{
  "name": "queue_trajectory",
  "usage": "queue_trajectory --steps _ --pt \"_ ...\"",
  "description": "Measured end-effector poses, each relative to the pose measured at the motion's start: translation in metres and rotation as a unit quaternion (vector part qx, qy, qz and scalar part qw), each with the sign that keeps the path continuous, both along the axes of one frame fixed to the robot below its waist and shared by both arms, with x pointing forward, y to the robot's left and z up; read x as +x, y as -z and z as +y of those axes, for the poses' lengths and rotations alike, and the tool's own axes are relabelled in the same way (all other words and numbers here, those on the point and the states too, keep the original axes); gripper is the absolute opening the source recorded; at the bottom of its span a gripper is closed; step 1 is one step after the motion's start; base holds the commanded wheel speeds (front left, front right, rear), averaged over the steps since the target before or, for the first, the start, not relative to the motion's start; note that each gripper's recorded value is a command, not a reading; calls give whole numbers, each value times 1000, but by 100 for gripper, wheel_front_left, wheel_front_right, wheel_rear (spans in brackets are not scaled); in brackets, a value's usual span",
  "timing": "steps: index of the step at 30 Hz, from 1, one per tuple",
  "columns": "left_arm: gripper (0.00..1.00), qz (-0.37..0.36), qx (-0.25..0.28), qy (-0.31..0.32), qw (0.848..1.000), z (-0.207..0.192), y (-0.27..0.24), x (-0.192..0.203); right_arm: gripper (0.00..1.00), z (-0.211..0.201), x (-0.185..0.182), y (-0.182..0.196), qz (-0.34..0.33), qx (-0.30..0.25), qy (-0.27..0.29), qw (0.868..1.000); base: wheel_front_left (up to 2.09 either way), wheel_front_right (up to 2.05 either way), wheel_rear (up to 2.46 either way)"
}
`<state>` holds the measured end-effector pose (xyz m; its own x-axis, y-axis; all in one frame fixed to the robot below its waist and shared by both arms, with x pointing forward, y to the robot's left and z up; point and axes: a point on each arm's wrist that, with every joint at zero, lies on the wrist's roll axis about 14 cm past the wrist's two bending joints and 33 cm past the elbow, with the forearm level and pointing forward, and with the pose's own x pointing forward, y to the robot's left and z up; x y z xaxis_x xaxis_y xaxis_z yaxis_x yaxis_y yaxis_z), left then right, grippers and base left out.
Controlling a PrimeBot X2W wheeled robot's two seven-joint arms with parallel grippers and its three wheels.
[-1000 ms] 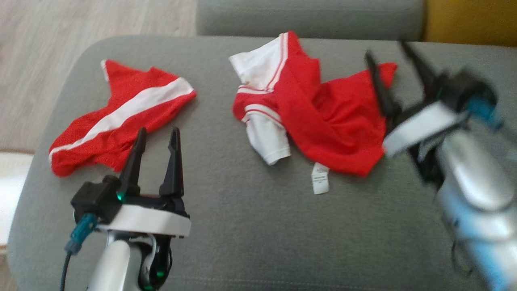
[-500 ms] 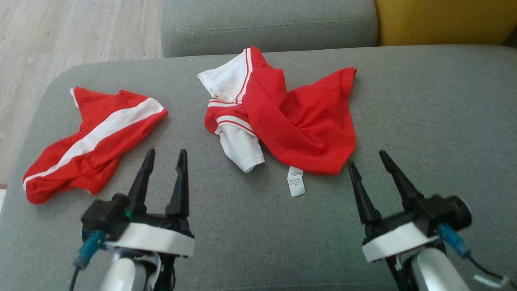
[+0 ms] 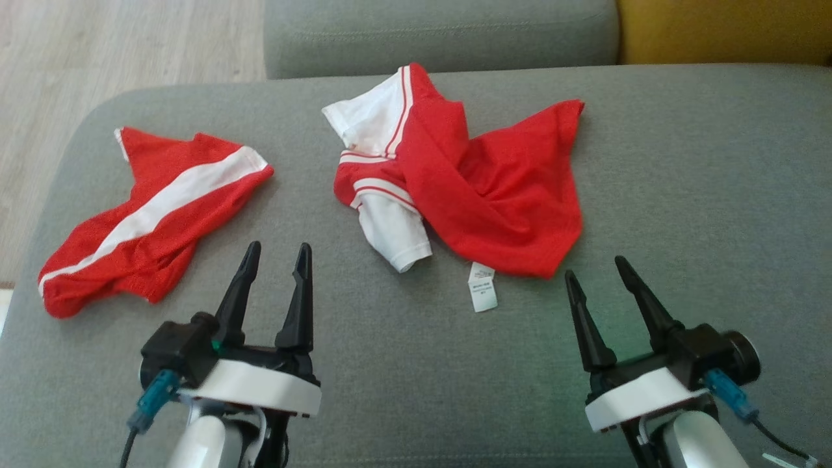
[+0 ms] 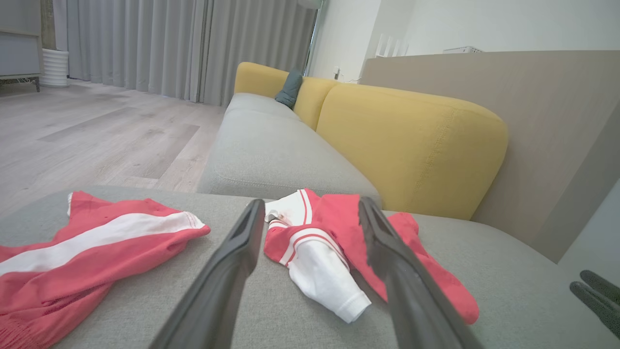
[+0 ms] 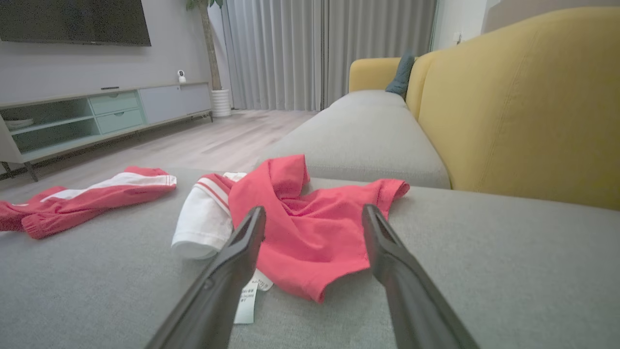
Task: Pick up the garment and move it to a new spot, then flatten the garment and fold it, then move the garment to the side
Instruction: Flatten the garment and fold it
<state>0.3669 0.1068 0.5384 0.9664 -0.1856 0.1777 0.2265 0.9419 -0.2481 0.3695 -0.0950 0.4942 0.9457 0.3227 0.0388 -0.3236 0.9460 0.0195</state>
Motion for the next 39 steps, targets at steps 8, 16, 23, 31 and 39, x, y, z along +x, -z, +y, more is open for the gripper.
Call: queue_trajectory --steps 8,16,23,31,39 --pt "100 25 1 -17 1000 11 16 2 100 4 18 43 80 -7 -4 997 0 0 0" --pt "100 40 6 -29 999 20 26 11 100 18 39 79 146 5 -18 989 0 0 0" --pt "100 58 8 -38 998 25 38 15 100 35 47 103 170 -29 -50 984 0 0 0" --pt "100 53 9 -34 998 24 36 23 0 36 47 127 200 -76 -67 975 0 0 0" --pt "100 38 8 -28 999 20 26 21 0 39 47 106 166 -83 -75 980 0 0 0"
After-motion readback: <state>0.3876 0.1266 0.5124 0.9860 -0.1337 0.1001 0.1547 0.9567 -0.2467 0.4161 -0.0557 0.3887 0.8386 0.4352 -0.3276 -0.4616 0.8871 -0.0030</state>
